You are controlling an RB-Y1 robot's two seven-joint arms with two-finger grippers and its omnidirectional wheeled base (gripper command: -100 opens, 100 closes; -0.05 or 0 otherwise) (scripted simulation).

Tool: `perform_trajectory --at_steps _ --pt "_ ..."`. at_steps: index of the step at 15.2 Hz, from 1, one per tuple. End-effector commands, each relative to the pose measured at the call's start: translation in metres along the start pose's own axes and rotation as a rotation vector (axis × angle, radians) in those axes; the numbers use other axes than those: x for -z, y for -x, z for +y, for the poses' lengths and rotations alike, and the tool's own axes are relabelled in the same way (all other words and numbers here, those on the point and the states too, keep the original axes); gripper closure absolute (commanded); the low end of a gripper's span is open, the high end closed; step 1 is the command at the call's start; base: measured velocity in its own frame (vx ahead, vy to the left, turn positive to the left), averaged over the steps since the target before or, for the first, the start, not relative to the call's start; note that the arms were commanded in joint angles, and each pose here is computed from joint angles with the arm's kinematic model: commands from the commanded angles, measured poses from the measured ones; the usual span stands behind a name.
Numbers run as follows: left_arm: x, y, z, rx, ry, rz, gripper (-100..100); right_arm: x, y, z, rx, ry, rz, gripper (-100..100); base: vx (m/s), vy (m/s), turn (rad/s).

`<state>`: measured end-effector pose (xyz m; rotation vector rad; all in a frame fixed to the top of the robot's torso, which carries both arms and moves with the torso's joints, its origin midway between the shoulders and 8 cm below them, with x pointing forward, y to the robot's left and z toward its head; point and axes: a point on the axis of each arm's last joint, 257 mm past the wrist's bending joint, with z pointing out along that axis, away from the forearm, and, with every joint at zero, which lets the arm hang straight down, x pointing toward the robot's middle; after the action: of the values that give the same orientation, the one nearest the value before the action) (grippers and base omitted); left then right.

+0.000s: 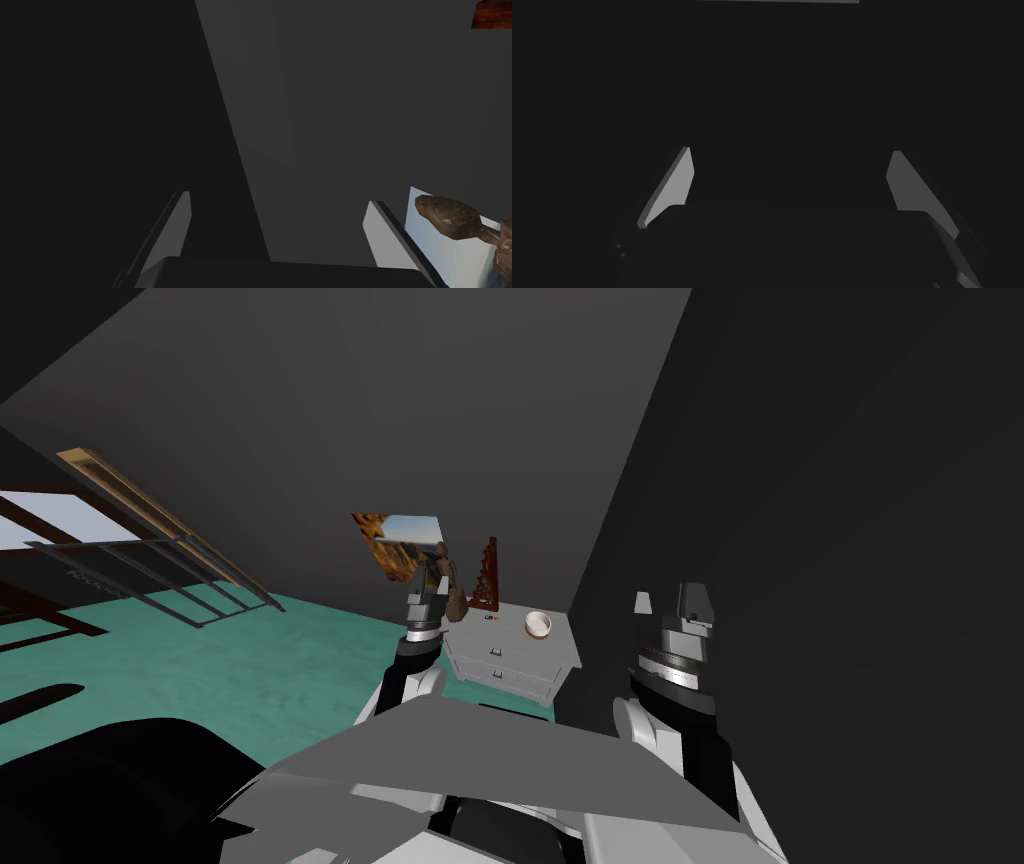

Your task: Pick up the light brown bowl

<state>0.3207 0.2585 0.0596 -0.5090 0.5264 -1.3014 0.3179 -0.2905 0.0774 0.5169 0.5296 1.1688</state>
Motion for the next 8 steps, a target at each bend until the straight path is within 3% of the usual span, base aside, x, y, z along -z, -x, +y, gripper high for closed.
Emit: perform_trajectory --at_steps 1,8 --pt "0.0 0.0 0.0 0.0 0.0 0.0 0 0.002 -0.008 -0.005 0.016 -0.007 0.049 -100 -0.001 0.012 0.035" --pt "0.0 0.0 0.0 0.0 0.0 0.0 0 0.015 -0.025 -0.03 0.061 -0.051 0.17 -100 -0.007 0.033 0.061"
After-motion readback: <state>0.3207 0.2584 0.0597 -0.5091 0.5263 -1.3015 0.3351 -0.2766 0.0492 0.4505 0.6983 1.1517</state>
